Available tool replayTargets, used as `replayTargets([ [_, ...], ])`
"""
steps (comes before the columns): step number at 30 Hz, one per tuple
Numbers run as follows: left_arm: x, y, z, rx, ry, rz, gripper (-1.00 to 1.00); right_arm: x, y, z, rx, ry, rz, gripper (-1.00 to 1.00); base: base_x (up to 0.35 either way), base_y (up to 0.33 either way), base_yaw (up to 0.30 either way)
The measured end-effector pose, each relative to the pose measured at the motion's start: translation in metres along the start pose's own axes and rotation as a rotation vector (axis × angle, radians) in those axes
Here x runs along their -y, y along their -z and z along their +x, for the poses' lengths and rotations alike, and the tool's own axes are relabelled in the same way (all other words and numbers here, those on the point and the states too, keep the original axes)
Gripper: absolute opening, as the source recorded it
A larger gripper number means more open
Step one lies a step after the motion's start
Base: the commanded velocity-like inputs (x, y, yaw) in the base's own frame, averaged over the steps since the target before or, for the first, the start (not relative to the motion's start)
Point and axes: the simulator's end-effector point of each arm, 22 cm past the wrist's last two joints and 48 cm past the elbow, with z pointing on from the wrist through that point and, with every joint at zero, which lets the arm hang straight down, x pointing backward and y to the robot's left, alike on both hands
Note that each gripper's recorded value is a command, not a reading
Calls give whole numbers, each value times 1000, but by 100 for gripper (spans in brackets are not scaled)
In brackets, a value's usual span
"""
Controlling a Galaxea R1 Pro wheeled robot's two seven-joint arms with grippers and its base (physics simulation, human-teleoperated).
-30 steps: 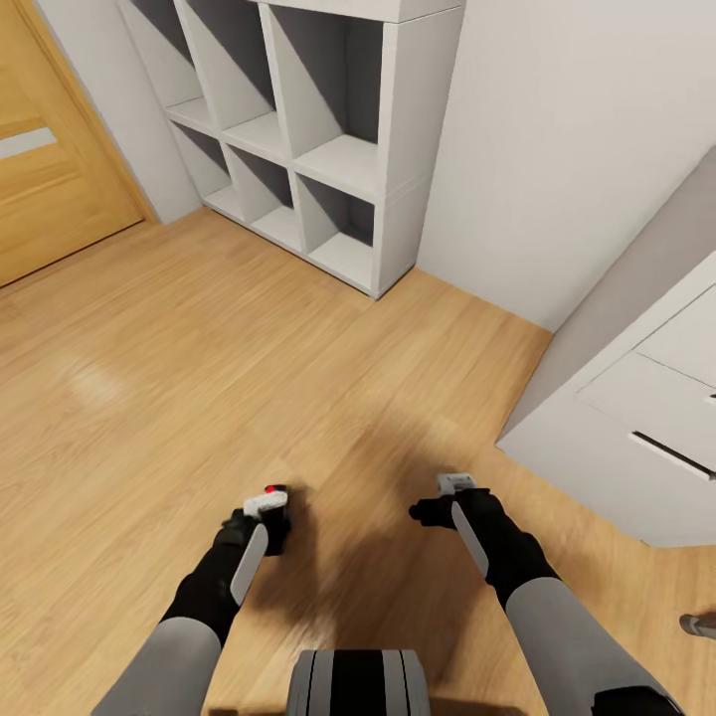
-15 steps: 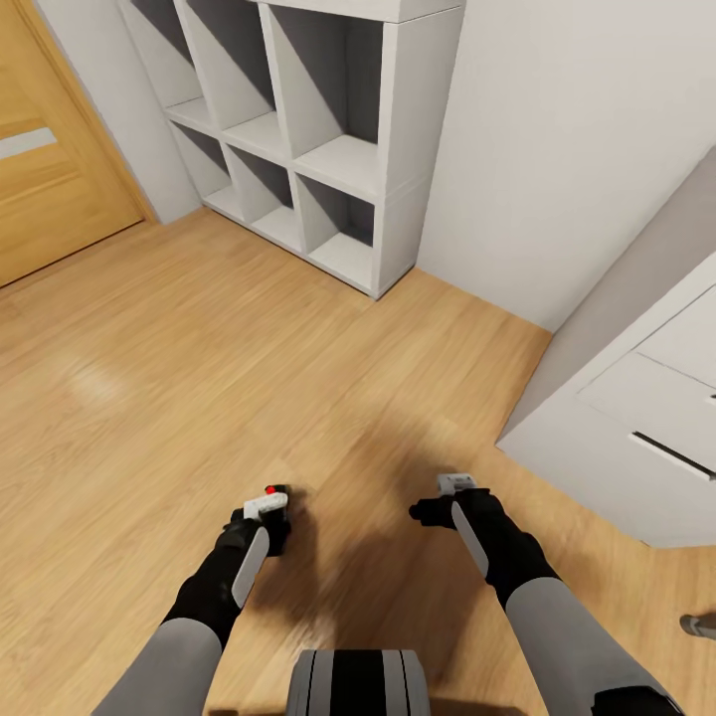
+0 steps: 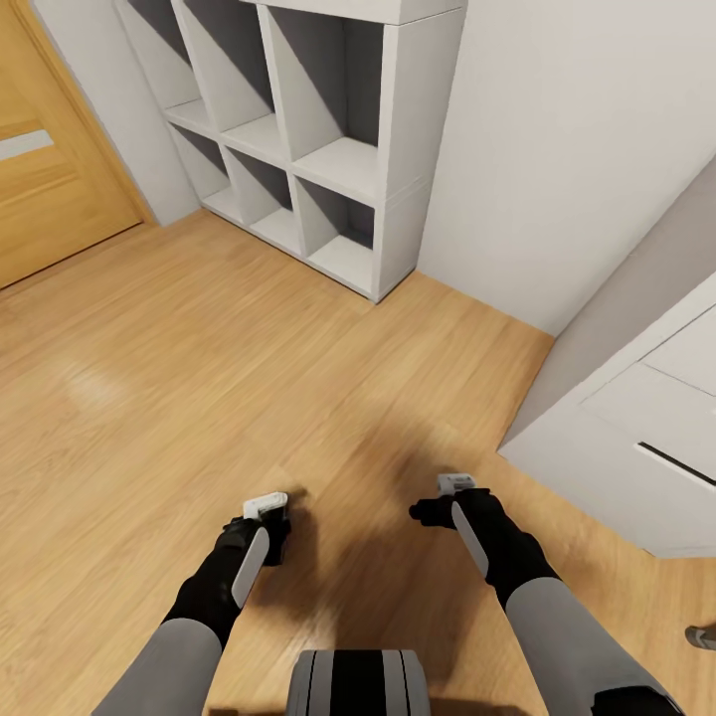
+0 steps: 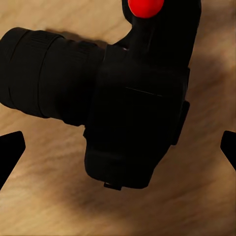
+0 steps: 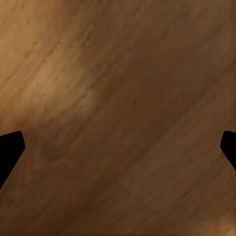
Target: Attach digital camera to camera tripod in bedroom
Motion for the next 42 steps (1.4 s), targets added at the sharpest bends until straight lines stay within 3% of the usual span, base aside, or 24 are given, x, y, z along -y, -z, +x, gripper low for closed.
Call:
replayTargets([
  [13, 2, 1, 0, 1, 2, 3, 100, 1, 0, 0, 0, 3, 3, 100, 0, 0, 0],
  [19, 12, 1, 4, -2, -30, 14, 100, 1, 0, 0, -1, 2, 2, 100, 0, 0, 0],
  [25, 12, 0, 7, -8, -34, 14, 100, 1, 0, 0, 0, 2, 3, 100, 0, 0, 0],
  [42, 0, -28, 37, -70, -50, -16, 100, 5, -31, 32, -70, -6, 4, 100, 0, 0, 0],
])
